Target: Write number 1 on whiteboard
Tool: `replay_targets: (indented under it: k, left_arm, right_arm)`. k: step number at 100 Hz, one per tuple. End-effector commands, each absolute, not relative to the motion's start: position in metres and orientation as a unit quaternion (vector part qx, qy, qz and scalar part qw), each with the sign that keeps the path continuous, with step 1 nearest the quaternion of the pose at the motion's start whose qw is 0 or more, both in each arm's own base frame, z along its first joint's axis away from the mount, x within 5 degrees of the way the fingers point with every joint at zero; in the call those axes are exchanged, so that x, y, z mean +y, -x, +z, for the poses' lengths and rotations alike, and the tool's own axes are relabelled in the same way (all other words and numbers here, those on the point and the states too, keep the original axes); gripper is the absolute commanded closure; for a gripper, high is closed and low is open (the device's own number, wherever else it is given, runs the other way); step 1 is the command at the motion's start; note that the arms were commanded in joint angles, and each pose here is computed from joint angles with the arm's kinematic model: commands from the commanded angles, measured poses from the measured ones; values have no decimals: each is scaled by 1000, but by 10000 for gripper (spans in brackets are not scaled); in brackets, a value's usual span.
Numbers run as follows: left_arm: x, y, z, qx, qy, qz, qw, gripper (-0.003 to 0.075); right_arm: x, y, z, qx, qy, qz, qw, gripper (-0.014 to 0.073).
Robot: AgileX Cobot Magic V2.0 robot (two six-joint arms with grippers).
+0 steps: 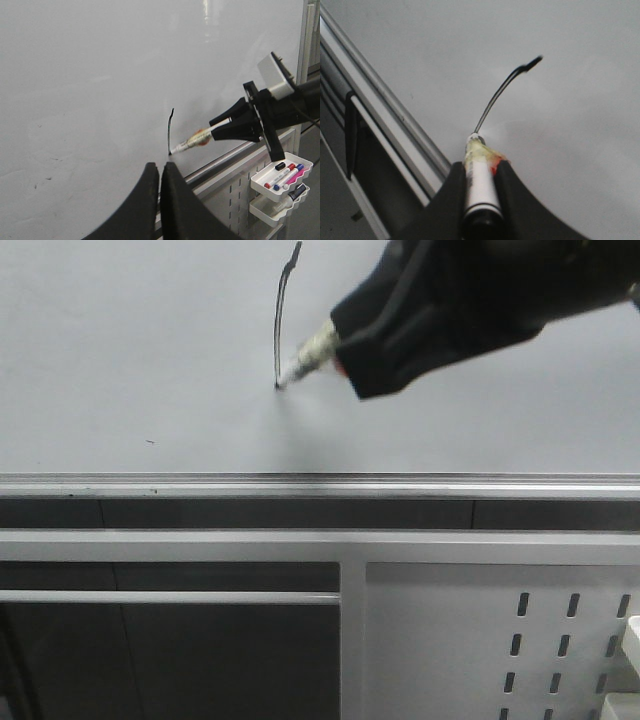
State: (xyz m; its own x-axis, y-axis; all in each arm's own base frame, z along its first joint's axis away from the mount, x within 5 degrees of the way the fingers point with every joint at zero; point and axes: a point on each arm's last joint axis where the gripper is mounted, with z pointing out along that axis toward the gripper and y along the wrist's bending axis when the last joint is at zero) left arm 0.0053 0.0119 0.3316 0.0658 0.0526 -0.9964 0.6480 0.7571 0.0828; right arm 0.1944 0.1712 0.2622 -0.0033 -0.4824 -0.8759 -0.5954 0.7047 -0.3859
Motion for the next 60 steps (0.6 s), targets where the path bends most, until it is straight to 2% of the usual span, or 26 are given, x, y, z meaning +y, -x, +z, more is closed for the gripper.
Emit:
replay_targets:
  k: [1, 14, 29, 44, 60]
  left_arm:
    - [11, -4, 344, 620, -260, -235, 702, 740]
    - [11, -4, 344, 619, -261, -234, 702, 740]
    - [11, -4, 345, 619, -261, -234, 703, 740]
    - [11, -4, 345, 619, -260, -240, 702, 740]
    - [9, -2, 344, 622, -256, -262, 692, 740]
  right_arm:
    - [165, -213, 272, 712, 298, 16, 636, 665]
    - [170, -219, 256, 731, 297, 15, 614, 667]
    - [170, -219, 257, 732, 294, 18, 615, 668]
    - [170, -206, 275, 709, 300, 39, 637, 668]
    - [173, -177, 296, 689, 338, 103, 633, 667]
